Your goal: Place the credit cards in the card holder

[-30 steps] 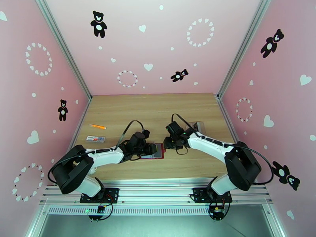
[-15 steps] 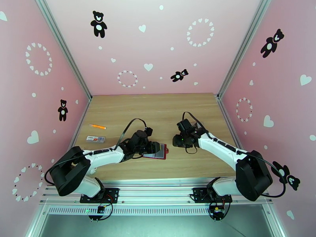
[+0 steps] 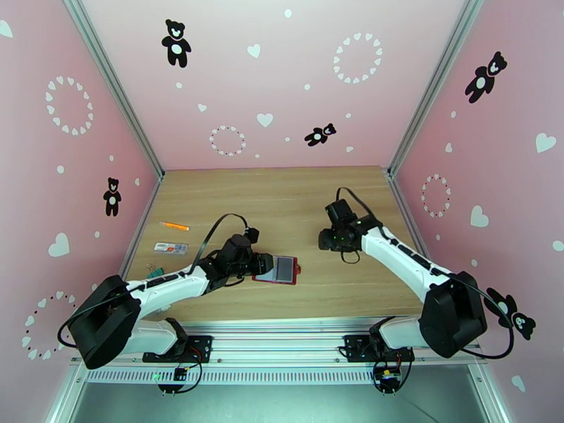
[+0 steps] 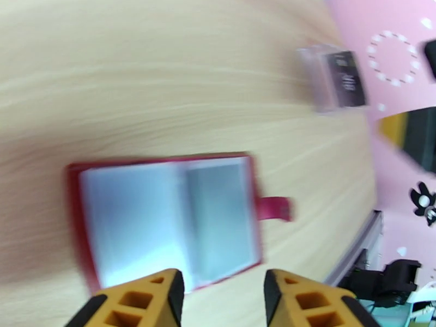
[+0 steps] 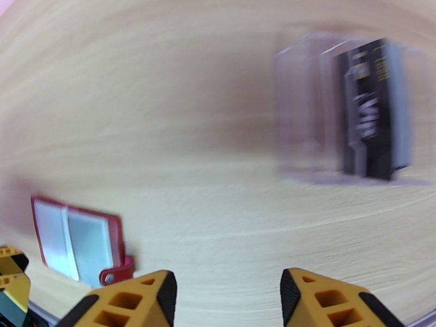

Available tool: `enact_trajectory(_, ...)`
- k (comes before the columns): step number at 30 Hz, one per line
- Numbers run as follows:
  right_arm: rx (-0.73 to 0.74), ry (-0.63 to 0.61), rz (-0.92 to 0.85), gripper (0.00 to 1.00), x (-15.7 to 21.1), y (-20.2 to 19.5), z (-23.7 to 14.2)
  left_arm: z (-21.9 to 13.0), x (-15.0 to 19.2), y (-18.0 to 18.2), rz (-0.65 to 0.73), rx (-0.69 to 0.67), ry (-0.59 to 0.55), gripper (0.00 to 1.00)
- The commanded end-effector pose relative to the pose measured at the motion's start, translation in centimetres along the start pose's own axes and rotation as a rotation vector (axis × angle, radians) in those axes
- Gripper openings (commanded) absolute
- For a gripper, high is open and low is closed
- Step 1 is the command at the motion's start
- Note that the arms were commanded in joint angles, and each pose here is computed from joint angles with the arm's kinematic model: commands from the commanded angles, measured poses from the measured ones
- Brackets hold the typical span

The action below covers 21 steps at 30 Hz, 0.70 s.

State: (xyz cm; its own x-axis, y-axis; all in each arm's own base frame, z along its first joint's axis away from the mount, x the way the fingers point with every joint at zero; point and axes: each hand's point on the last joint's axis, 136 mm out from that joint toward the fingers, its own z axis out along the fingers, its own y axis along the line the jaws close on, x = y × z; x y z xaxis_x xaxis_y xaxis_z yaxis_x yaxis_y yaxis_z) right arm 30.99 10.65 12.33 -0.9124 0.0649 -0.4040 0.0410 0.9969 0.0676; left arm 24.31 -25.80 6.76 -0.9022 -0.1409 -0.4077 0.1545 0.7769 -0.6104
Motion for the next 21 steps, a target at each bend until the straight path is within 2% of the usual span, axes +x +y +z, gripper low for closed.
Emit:
enact_trajectory(1, 0.134, 0.037, -0.016, 0.58, -0.9, -3.7, 0.3, 0.5, 0.8, 2.1, -0.015, -0.041, 0.004, 0.44)
enact_trajectory(12, 0.260, 0.131, -0.004, 0.59, -4.3, -8.6, 3.6, 2.0, 1.6, 4.0, -0.023, -0.078, 0.022, 0.43)
enact_trajectory(21, 0.276, 0.190, -0.002, 0.59, -4.5, -9.3, 6.2, 2.1, 1.9, 4.5, -0.034, -0.087, 0.025, 0.43)
